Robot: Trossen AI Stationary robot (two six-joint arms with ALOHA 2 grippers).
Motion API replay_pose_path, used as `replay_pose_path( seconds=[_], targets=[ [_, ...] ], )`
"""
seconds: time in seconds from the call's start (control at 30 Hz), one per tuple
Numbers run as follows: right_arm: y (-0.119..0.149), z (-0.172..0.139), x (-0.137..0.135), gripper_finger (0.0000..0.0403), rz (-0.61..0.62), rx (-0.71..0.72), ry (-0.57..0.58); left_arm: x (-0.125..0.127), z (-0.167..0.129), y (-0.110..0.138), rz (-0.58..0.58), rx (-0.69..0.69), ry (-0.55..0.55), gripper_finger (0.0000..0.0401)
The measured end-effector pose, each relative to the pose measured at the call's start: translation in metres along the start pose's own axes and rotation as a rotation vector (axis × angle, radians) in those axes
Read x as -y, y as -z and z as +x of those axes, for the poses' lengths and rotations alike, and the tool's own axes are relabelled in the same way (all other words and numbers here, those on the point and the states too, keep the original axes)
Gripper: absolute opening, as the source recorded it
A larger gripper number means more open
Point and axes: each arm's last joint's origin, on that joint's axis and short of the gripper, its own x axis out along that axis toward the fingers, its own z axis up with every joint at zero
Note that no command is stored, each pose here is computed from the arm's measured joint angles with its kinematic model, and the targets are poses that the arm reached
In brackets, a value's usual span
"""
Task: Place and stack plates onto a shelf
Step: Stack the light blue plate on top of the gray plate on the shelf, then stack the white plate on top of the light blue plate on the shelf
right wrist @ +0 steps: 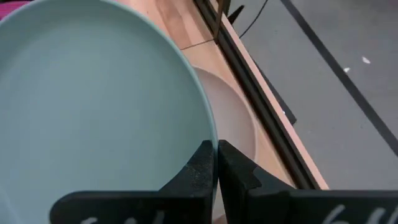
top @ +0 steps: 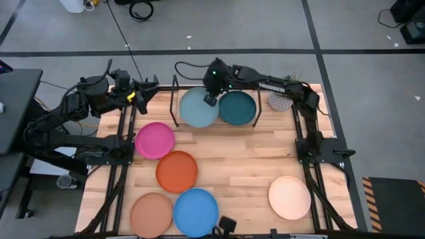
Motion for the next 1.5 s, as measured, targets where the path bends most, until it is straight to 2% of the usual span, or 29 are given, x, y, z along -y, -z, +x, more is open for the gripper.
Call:
replay_pose_path(
  seconds=[0.3, 0.53, 0.93, 1.1, 1.17, 1.27, 1.37, 1.5],
  targets=[
    [0.003, 0.037, 0.037, 0.0016, 0.051, 0.026, -0.031, 0.0, 0.0, 0.0, -0.032, 0.0, 0.0, 0.0153],
    [0.011, 0.054, 0.051, 0.0019, 0.052, 0.009, -0.04, 0.0, 0.0, 0.0, -0.033, 0.0, 0.0, 0.0153],
    [0.016, 0.058, 0.055, 0.0084, 0.043, -0.017, -0.045, 0.0, 0.0, 0.0, -0.032, 0.005, -0.01, 0.0153],
    [0.008, 0.033, 0.054, 0.0092, 0.028, 0.005, -0.069, 0.0, 0.0, 0.0, -0.032, 0.004, -0.011, 0.0153],
    [0.005, 0.019, 0.048, 0.0092, 0.022, 0.012, -0.132, 0.0, 0.0, 0.0, -0.032, 0.003, -0.01, 0.0153],
    [0.003, 0.0, 0.028, 0.009, -0.005, -0.006, -0.291, 0.0, 0.0, 0.0, -0.031, 0.002, -0.01, 0.0153],
    [0.007, -0.016, -0.002, 0.009, -0.115, -0.068, -0.434, 0.0, 0.0, 0.0, -0.024, 0.002, -0.009, 0.0153],
    [0.022, -0.028, -0.05, 0.009, -0.309, -0.212, -0.535, -0.001, 0.0, 0.001, -0.02, -0.007, -0.011, 0.0153]
  ],
)
